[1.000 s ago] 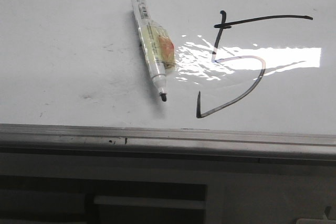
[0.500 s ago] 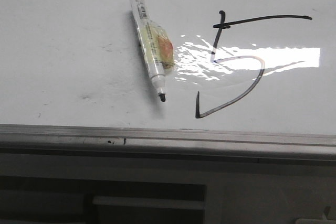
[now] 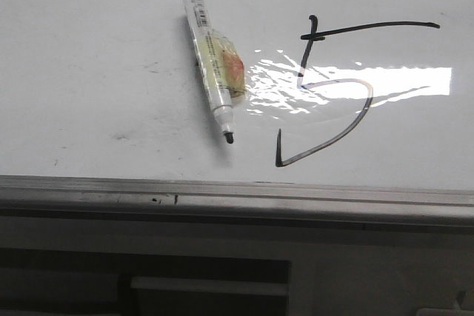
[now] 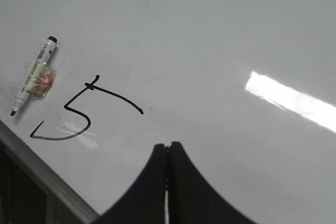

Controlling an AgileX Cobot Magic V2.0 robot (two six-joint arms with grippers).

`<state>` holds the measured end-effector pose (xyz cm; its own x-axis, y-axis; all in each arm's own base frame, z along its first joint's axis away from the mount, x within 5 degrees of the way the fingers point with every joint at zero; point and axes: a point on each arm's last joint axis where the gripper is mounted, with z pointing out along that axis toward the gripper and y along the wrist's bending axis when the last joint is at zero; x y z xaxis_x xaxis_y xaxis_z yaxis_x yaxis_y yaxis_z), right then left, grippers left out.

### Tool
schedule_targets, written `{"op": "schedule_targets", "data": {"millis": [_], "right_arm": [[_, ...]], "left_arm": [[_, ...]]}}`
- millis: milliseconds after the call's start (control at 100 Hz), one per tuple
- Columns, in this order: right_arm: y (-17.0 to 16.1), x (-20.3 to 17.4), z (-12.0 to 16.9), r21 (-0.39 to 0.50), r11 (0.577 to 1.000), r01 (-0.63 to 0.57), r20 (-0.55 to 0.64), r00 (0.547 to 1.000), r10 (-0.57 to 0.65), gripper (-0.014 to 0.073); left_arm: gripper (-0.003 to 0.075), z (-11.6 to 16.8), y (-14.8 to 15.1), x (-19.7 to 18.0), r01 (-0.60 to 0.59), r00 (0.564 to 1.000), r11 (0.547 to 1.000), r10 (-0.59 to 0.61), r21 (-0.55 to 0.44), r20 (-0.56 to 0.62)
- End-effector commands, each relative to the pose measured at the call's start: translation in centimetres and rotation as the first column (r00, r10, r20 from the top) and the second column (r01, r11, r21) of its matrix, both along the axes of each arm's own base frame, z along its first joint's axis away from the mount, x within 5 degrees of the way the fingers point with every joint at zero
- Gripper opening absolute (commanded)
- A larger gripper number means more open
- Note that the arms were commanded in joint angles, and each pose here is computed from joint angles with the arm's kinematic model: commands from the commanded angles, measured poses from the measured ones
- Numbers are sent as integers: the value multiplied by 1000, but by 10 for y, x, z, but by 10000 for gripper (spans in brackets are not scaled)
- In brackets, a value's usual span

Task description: Write number 5 on whiteboard

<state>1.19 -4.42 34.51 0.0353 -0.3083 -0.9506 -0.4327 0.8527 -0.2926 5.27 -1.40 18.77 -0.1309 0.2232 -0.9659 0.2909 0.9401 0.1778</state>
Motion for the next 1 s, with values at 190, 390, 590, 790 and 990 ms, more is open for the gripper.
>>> {"op": "schedule_targets", "data": {"millis": [190, 390, 590, 790, 990], "right_arm": [[22, 7, -5, 2, 996, 85, 163, 983, -84, -63], [49, 26, -52, 205, 958, 200, 109, 968, -226, -63], [46, 45, -117, 275, 880, 387, -7, 916, -400, -63], [45, 44, -162, 209, 875, 437, -136, 899, -416, -63], [44, 41, -171, 153, 873, 464, -220, 877, -427, -63]], "left_arm": [[-20, 0, 0, 0, 1, 998, 1000, 0, -26, 64], [-20, 0, 0, 0, 1, 998, 1000, 0, -26, 64], [-20, 0, 0, 0, 1, 998, 1000, 0, -26, 64], [-20, 0, 0, 0, 1, 998, 1000, 0, -26, 64], [-20, 0, 0, 0, 1, 998, 1000, 0, -25, 62]]}}
